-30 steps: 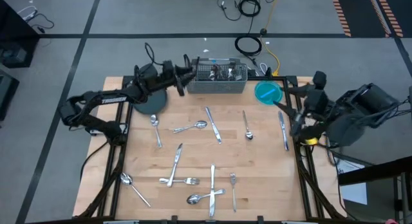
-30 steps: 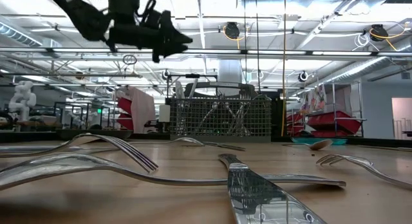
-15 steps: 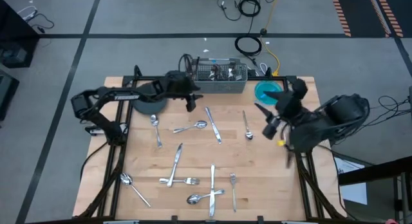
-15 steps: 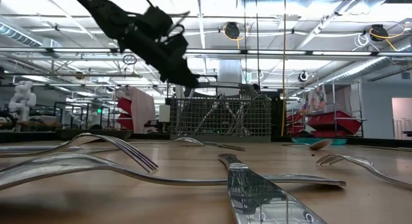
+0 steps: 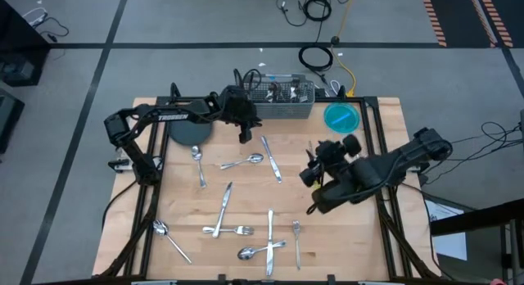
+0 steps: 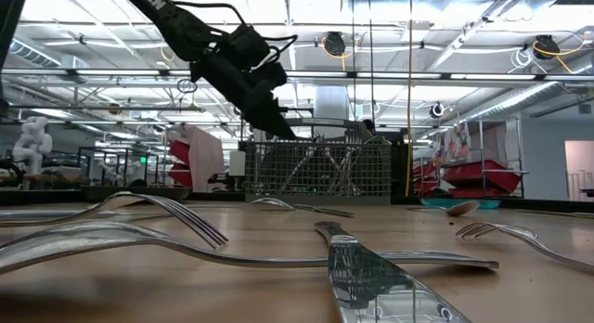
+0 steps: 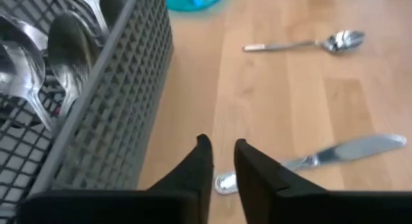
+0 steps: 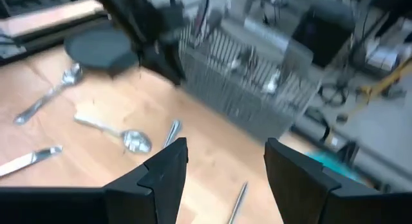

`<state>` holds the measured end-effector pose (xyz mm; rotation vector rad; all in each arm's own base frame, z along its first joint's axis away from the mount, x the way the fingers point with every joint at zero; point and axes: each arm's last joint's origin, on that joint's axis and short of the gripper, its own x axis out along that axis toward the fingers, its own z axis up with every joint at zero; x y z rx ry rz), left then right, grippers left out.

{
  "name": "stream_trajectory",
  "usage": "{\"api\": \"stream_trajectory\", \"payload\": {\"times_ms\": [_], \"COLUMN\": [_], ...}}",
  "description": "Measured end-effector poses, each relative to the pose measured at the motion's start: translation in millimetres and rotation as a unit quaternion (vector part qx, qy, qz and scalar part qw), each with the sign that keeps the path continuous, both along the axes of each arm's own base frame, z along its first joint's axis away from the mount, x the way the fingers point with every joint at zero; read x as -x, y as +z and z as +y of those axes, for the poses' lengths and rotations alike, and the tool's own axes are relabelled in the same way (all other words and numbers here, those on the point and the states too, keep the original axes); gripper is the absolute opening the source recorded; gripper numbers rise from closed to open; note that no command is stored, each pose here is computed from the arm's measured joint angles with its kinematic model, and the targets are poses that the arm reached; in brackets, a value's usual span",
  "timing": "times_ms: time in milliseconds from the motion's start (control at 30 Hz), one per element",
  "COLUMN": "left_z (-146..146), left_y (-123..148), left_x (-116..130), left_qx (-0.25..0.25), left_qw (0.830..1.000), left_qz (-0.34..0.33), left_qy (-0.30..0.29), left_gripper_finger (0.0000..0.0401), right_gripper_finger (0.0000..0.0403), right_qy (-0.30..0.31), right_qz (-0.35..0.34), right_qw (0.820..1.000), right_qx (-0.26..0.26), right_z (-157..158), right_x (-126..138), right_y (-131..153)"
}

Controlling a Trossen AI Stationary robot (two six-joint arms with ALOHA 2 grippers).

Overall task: Sort silverware
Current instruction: Put the table knife into the silverware organizer

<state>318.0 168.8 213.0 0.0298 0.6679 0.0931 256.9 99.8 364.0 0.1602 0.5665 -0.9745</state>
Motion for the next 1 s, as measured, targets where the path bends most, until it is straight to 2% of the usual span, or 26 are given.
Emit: {"api": "stream_trajectory", "payload": {"times_ms": [167, 333, 533, 600, 667, 767, 833, 933, 1000], "left_z": [-1.2, 0.5, -2.2, -2.8, -2.8, -3.4, -2.1, -5.3, -12.3], "left_y": [-2.3, -2.5, -5.5, -6.8, -10.0, -12.0, -3.4, 26.0, 54.4], "left_x": [1.3, 2.5, 4.7, 5.8, 5.3, 2.4, -6.5, -24.8, -30.4], "left_qx": [-0.009, -0.026, -0.05, -0.039, 0.001, 0.112, 0.185, 0.299, 0.317], "left_qw": [1.0, 0.999, 0.995, 0.996, 0.998, 0.993, 0.982, 0.938, 0.909], "left_qz": [0.015, 0.018, 0.036, 0.043, 0.046, 0.036, -0.031, -0.171, -0.26], "left_qy": [-0.014, -0.027, -0.078, -0.073, -0.049, -0.012, -0.004, -0.033, -0.075], "left_gripper_finger": [0.0008, 0.0005, 0.0003, 0.0003, 0.0002, 0.0002, 0.0001, 0.0001, 0.0001], "right_gripper_finger": [0.0196, 0.0196, 0.0196, 0.0196, 0.0196, 0.0196, 0.0196, 0.0196, 0.0196], "right_qy": [-0.026, -0.049, -0.05, -0.05, -0.051, -0.047, -0.043, -0.039, -0.036], "right_qz": [-0.026, -0.065, -0.059, -0.062, -0.071, -0.076, -0.073, -0.07, -0.069], "right_qw": [0.998, 0.994, 0.991, 0.991, 0.99, 0.989, 0.99, 0.99, 0.991], "right_qx": [-0.048, -0.069, -0.106, -0.111, -0.115, -0.117, -0.115, -0.113, -0.112], "right_z": [5.4, 2.2, 0.8, 1.3, 1.8, 2.5, 2.7, 2.8, 4.0], "right_x": [-6.1, -16.0, -20.4, -21.0, -22.1, -23.7, -24.0, -24.2, -23.8], "right_y": [-33.4, -59.3, -78.3, -81.1, -81.1, -80.8, -80.7, -80.6, -80.7]}}
